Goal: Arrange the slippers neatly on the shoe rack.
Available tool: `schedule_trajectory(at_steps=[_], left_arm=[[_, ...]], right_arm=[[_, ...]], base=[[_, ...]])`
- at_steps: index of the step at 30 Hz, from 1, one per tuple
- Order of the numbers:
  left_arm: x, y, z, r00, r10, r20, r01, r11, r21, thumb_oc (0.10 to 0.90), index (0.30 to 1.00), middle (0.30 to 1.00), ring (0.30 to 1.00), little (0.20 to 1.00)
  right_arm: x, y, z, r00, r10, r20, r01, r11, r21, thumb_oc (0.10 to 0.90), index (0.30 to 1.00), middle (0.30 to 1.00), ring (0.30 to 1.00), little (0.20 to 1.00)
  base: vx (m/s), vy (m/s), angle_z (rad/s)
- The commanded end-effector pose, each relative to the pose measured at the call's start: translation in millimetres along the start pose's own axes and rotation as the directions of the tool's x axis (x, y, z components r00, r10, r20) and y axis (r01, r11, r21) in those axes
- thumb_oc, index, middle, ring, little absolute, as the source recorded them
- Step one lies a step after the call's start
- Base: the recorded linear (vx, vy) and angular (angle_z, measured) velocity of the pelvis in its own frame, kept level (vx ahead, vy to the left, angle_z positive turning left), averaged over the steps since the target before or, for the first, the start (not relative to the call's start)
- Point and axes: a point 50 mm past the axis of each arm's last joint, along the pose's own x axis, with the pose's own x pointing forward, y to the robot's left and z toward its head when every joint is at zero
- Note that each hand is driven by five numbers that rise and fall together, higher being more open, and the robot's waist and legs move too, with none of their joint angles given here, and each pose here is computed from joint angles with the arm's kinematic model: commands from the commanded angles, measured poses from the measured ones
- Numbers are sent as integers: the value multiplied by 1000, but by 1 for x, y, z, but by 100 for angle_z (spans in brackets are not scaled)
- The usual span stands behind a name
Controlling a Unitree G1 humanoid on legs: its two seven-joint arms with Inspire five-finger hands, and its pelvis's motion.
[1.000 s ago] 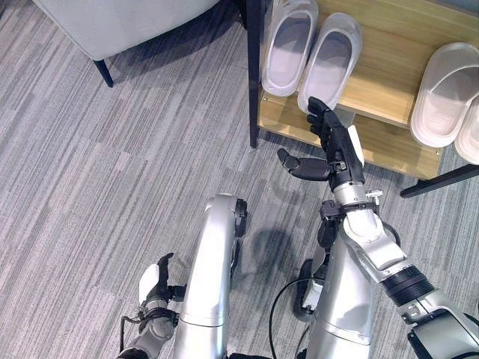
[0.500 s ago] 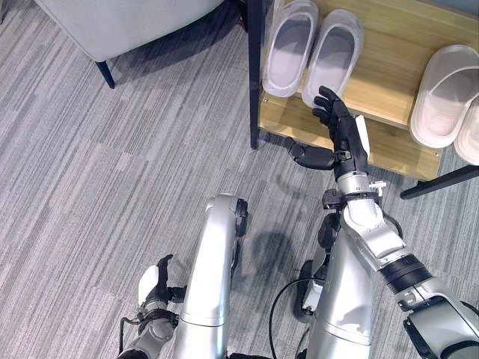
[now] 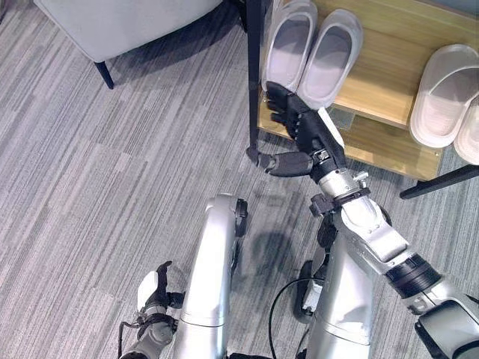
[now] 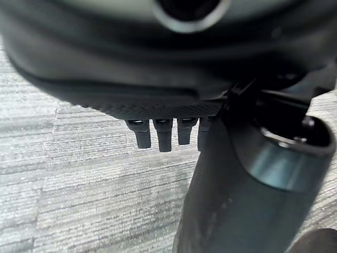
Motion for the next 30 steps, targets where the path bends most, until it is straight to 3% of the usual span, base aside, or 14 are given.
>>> schedule_trajectory(at_steps=[1,5,10,14,16,17,20,22,26,30], left_arm=[[-10,-5,-10,999,25,-38,-27,998,-55,800,900,900,900,900],[-4,1,-2,998,66,-22,-68,995,-80,800,900,900,900,900],[21,29,46,980,153,129,-127,974,-189,800,900,900,900,900],[17,26,65,962,118,248,-74,981,-181,800,900,900,900,900],[17,26,65,962,118,247,-74,981,-180,800,900,900,900,900],[11,21,58,960,48,277,-20,994,-104,800,900,900,900,900],[9,17,48,968,2,251,18,997,-76,800,900,900,900,900],[7,13,43,971,-34,236,48,997,-56,800,900,900,900,900],[-2,4,11,991,-87,100,93,994,-57,800,900,900,900,900],[-18,-13,-13,981,-195,16,196,980,-22,800,900,900,900,900]], right_arm=[[-4,-10,83,917,55,394,-32,997,-63,800,900,900,900,900],[-32,-31,90,884,-118,452,137,990,-11,800,900,900,900,900],[-62,-50,50,874,-382,300,353,924,148,800,900,900,900,900],[-105,-25,-9,846,-532,18,511,821,254,800,900,900,900,900],[-105,-25,-9,846,-533,17,512,821,254,800,900,900,900,900],[-139,0,-61,797,-537,-277,602,747,283,800,900,900,900,900],[-176,22,-97,737,-463,-492,624,746,233,800,900,900,900,900],[-211,28,-121,624,-463,-629,662,741,111,800,900,900,900,900],[-283,28,-155,247,-563,-789,715,655,-244,800,900,900,900,900],[-354,44,-161,-64,-511,-857,683,603,-411,800,900,900,900,900]], base=[[1,-43,3],[17,-14,6],[-81,40,7],[-70,76,17],[1,54,0],[35,65,3],[63,26,10],[89,1,10],[167,7,12],[248,-39,5]])
